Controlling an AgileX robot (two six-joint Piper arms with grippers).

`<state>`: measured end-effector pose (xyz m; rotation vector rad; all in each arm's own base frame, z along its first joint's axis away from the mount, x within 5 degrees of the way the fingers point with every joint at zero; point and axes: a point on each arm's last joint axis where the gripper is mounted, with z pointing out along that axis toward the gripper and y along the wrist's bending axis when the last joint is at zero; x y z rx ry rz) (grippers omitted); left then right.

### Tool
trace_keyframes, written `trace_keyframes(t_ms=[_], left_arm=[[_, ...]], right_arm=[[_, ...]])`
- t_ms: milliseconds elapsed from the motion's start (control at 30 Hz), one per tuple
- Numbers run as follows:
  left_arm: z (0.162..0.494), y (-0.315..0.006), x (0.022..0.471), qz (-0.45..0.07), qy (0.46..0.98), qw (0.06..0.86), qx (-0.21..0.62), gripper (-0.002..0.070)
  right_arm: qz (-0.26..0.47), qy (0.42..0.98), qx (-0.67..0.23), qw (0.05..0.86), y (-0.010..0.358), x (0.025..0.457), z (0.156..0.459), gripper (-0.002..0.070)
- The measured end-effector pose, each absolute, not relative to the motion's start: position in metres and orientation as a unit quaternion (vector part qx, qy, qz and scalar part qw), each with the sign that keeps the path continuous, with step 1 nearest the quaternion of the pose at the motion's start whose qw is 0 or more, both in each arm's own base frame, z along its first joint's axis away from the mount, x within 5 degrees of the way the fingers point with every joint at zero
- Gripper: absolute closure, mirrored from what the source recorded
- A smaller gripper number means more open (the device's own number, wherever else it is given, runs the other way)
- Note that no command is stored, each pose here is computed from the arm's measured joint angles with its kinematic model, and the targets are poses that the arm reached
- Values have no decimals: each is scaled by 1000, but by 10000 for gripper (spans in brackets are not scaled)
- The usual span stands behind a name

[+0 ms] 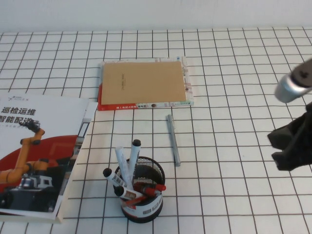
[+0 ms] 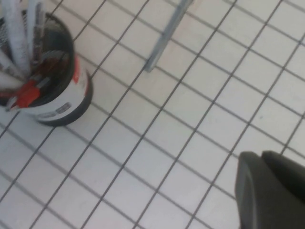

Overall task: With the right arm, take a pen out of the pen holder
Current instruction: 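Take a marker out of the pen holder and lay it on the table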

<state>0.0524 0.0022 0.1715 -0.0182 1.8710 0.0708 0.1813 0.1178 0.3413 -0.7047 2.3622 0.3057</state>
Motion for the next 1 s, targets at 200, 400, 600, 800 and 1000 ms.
trace_keyframes(t_ms=[200, 400, 600, 800, 1000], left_arm=[[172, 2, 52, 30, 805, 593, -8, 678], [172, 2, 52, 30, 805, 593, -8, 678], [172, 2, 52, 30, 805, 593, -8, 678], [172, 2, 52, 30, 805, 593, -8, 678], [172, 2, 52, 30, 805, 593, -8, 678]], right_arm=[[102, 874, -176, 441, 67, 157, 300, 692], [57, 812, -68, 578, 20, 112, 252, 692], [13, 773, -5, 635, 2, 76, 207, 692], [8, 745, 4, 667, 1, 62, 191, 692], [12, 762, 2, 648, 1, 56, 185, 692]])
